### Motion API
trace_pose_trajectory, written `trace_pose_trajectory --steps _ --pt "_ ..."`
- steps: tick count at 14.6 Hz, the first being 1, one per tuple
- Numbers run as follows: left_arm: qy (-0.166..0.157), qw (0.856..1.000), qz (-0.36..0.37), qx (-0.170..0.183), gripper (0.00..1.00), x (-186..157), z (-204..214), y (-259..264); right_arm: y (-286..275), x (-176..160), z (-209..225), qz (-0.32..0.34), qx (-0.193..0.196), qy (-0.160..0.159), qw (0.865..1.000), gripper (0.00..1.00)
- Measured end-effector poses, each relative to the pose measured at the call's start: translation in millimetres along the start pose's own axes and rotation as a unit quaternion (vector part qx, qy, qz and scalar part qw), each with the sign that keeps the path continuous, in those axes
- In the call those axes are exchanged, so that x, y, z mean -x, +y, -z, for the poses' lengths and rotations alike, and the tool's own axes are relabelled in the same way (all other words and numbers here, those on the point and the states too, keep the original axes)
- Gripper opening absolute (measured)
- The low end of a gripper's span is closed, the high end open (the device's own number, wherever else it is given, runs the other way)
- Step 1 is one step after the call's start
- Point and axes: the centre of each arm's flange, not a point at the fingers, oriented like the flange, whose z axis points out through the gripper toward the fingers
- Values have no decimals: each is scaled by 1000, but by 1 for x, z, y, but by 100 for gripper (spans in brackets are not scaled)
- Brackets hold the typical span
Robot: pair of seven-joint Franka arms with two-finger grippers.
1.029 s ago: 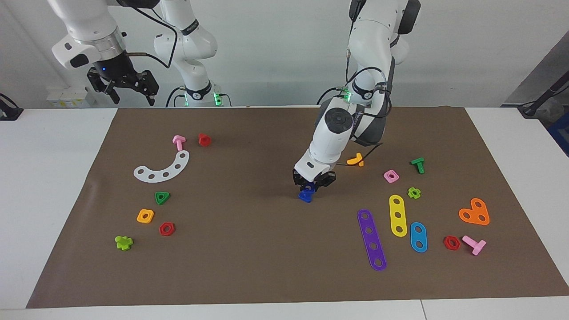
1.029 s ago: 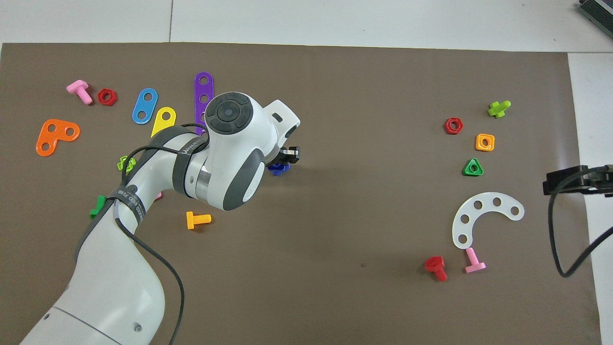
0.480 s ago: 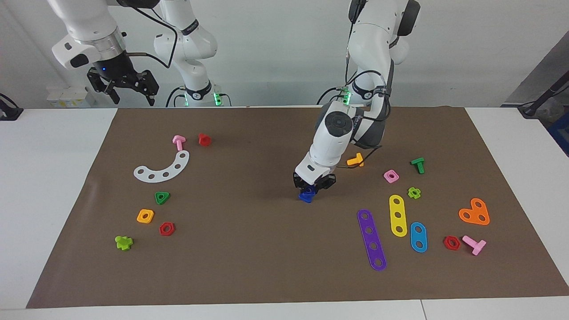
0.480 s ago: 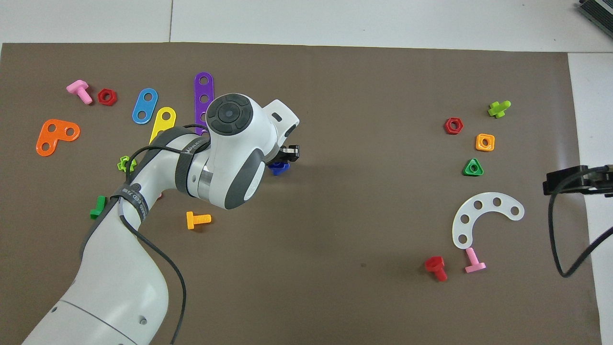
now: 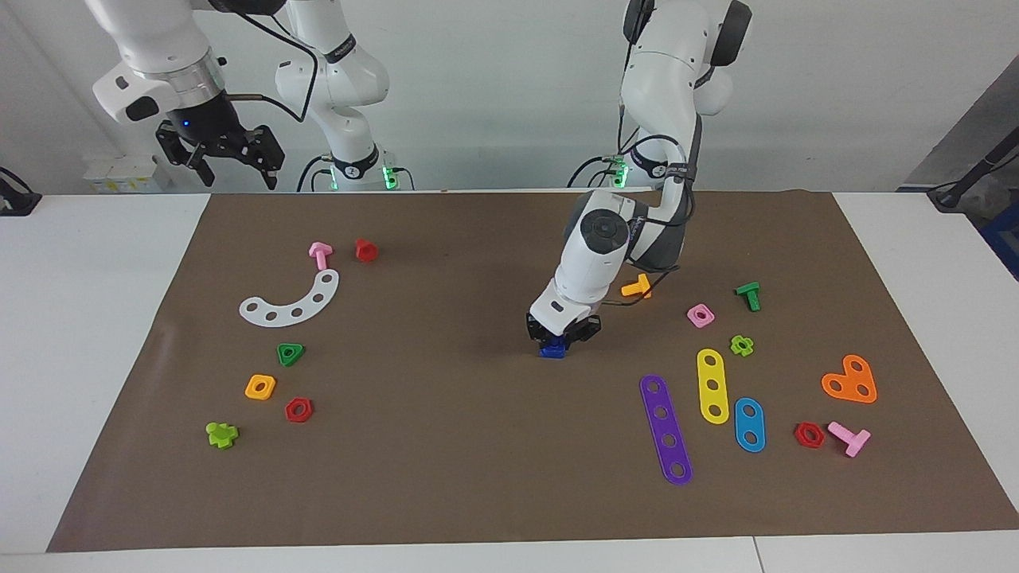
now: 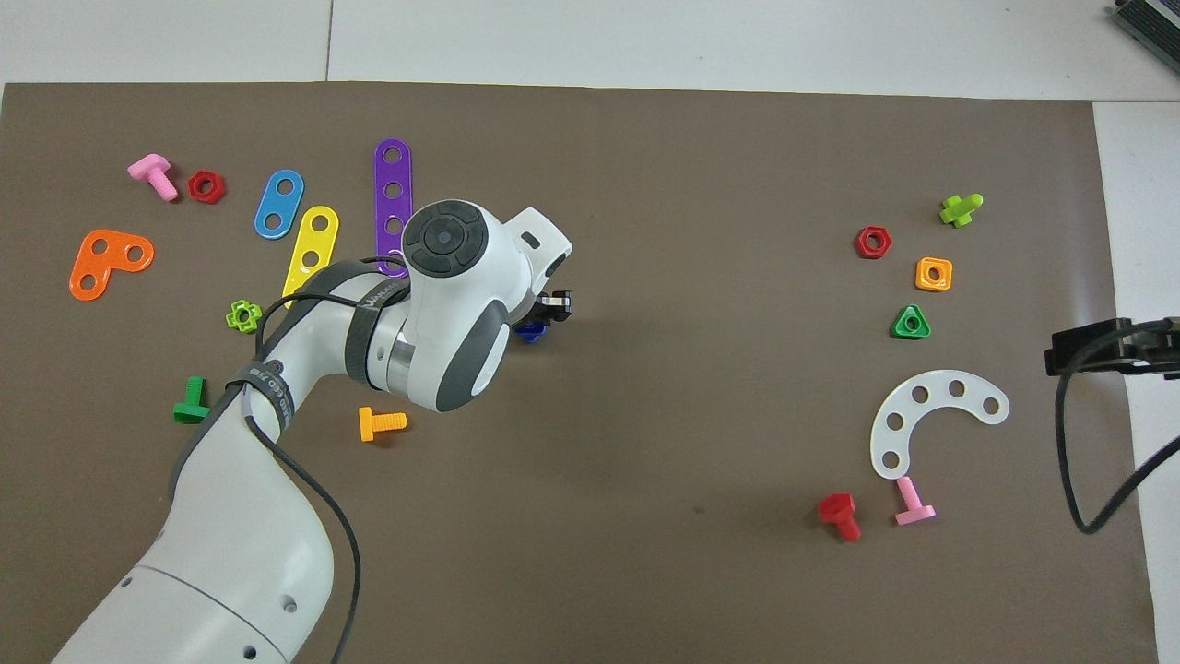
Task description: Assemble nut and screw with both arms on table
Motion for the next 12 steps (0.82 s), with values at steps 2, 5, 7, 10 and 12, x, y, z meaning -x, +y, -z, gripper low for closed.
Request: trace_pose_trajectory --steps 2,5,7,10,12 --pt "1 1000 0 0 53 0 0 0 0 0 0 0 0 0 1000 100" --pt "6 1000 0 2 85 -3 5 1 0 0 0 0 0 0 1000 100" --pt "8 1000 0 4 100 -9 19 3 0 0 0 0 0 0 1000 100" --pt "-11 1000 25 -8 100 -36 68 -21 0 0 0 0 0 0 1000 100" --pt "-2 998 69 -9 100 -68 117 -89 0 0 0 0 0 0 1000 100"
